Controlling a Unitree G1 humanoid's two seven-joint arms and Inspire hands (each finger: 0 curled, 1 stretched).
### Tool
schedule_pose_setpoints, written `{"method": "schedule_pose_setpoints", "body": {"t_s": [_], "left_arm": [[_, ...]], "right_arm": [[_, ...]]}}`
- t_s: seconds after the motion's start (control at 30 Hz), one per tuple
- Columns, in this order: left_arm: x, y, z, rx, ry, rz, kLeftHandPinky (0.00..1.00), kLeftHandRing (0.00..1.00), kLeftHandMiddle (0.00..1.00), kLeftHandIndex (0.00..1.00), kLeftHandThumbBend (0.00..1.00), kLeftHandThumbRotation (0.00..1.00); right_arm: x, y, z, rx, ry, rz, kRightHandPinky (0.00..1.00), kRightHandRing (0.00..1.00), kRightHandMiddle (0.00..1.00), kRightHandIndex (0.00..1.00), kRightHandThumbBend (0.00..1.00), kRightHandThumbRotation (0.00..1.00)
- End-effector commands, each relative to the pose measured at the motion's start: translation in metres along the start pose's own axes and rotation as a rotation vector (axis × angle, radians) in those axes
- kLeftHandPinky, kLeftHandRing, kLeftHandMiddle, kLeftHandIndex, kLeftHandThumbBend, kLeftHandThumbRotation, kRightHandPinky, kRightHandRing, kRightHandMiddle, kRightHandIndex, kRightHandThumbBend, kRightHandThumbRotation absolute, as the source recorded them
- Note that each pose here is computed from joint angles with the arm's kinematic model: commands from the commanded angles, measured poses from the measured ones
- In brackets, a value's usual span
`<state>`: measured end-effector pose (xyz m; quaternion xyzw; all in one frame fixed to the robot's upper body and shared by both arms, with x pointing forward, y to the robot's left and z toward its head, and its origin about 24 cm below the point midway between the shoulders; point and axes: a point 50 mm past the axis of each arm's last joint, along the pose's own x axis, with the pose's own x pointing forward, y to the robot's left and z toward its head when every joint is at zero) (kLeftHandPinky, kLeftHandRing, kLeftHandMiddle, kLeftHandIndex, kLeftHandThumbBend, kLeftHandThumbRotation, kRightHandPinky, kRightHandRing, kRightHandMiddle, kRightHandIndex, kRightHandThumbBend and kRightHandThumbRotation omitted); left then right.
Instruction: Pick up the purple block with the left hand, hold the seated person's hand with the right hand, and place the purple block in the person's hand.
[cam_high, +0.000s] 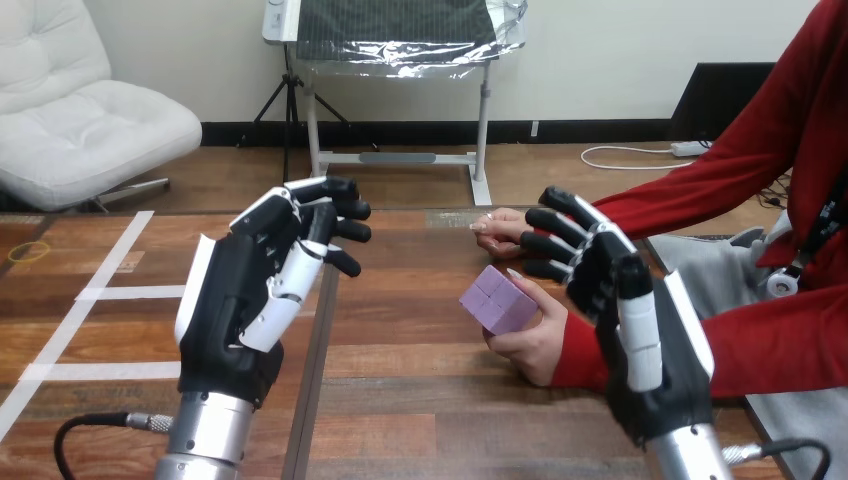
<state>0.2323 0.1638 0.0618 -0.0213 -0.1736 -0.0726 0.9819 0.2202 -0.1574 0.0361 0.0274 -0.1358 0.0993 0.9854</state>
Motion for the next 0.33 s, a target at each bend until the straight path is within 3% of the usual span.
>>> {"method": "schedule_pose_setpoints", "body": {"t_s": [0.0, 0.3], "left_arm": [[0.0122, -0.0048, 0.0181, -0.013, -0.112, -0.014, 0.41, 0.59, 0.63, 0.64, 0.43, 0.65], [0.0135, -0.0082, 0.0172, -0.026, -0.114, -0.004, 0.38, 0.58, 0.62, 0.66, 0.45, 0.71]], "right_arm": [[0.0079, 0.0034, 0.0205, 0.011, -0.128, 0.013, 0.77, 0.82, 0.84, 0.87, 0.79, 1.0], [0.0006, 0.0039, 0.0211, 0.024, -0.121, 0.006, 0.78, 0.81, 0.83, 0.86, 0.77, 1.0]]}}
